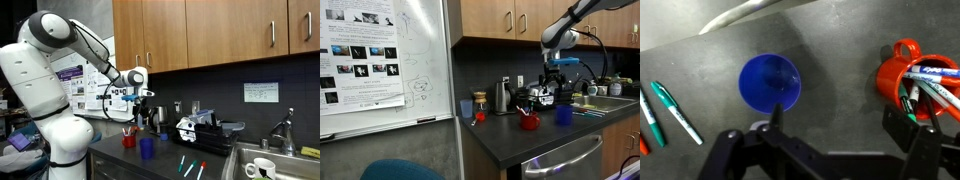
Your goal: Move the blue cup to the left
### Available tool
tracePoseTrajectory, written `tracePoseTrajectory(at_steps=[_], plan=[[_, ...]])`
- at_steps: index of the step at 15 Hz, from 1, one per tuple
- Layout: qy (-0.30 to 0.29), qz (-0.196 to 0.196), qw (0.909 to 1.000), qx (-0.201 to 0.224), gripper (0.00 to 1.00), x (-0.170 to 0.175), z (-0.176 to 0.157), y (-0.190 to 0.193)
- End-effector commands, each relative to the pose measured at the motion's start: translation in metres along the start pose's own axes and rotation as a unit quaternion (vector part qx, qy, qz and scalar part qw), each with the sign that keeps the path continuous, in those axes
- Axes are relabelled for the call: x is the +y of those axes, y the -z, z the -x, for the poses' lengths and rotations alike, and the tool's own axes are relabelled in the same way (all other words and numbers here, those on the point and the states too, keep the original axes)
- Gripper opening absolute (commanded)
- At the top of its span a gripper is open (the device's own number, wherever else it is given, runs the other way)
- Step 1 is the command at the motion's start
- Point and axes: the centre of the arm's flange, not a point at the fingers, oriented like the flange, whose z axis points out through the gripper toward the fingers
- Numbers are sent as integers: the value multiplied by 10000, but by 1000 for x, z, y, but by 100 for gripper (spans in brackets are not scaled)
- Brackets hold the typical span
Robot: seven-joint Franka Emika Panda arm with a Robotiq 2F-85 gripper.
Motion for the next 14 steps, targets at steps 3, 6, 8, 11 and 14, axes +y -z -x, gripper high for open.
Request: tracePoseTrajectory(at_steps=[3,6,8,11,14], plan=[[-81,77,9999,-103,100,4,-7,-25],[-82,114,9997,-181,100,8,-11,-41],[-96,130,9996,-245,100,11,-14,-47],[-139,141,9992,-337,100,16,-17,-56],[-162,182,9987,-458,100,19,-21,-68]])
